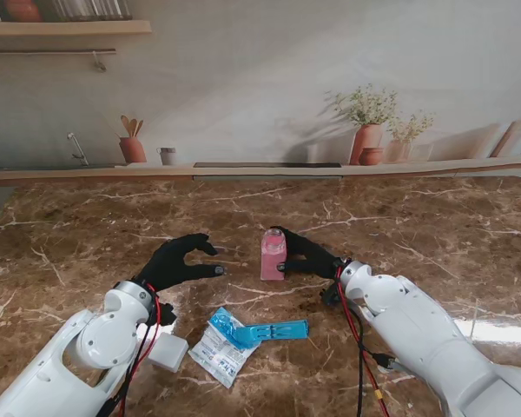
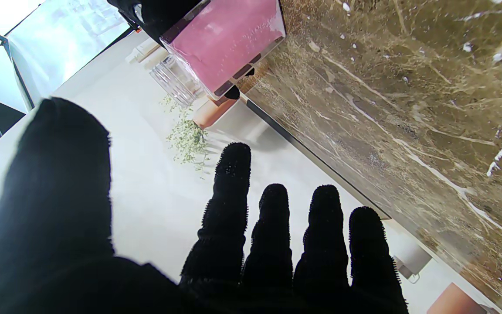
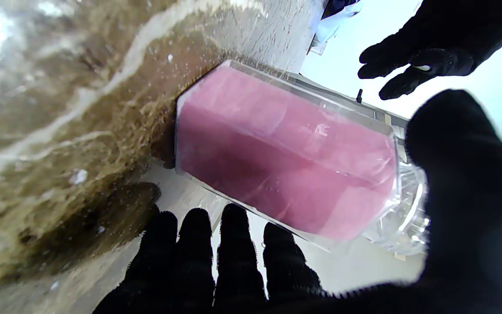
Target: Fill the seasoning bottle
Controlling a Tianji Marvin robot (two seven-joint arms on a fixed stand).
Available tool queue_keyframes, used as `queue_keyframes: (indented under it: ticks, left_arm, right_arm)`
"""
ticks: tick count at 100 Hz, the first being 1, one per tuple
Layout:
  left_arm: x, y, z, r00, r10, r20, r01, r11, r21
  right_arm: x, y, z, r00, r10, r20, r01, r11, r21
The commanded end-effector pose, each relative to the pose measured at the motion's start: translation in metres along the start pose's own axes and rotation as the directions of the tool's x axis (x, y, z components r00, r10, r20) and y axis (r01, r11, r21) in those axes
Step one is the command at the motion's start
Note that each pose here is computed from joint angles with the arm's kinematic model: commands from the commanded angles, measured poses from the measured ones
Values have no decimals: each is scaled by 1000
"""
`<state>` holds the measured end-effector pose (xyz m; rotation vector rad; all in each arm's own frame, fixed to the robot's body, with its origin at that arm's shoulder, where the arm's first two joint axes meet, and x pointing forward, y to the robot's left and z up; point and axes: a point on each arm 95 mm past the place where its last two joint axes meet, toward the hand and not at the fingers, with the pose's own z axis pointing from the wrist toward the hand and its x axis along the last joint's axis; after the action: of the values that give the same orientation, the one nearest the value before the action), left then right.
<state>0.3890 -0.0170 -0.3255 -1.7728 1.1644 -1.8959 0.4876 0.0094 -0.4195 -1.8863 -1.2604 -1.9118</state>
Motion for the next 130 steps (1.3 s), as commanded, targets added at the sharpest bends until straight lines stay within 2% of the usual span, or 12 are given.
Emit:
queue_keyframes:
  ticks: [1, 36, 92, 106, 130]
  left_arm:
    - [-1, 1, -3, 1000, 4, 8, -4, 1000, 0]
    - [-4, -1, -6, 1000, 17, 21, -17, 1000, 0]
    - [-6, -2, -6, 999, 25, 32, -25, 1000, 0]
    - [-6, -1, -6, 999, 26, 37, -25, 1000, -3]
    - [-7, -2, -6, 999, 33, 40, -33, 999, -4]
  right_arm:
    - [-2, -13, 5, 1000, 21, 1, -21, 999, 36]
    - [-5, -20, 13, 998, 55, -9, -54, 995, 88]
    - [-9, -35, 21, 996, 92, -6, -90, 988, 122]
    - [-10, -38, 22, 995, 98, -7, -97, 990, 106]
    - [-9, -36, 24, 997, 71, -25, -71, 997, 8]
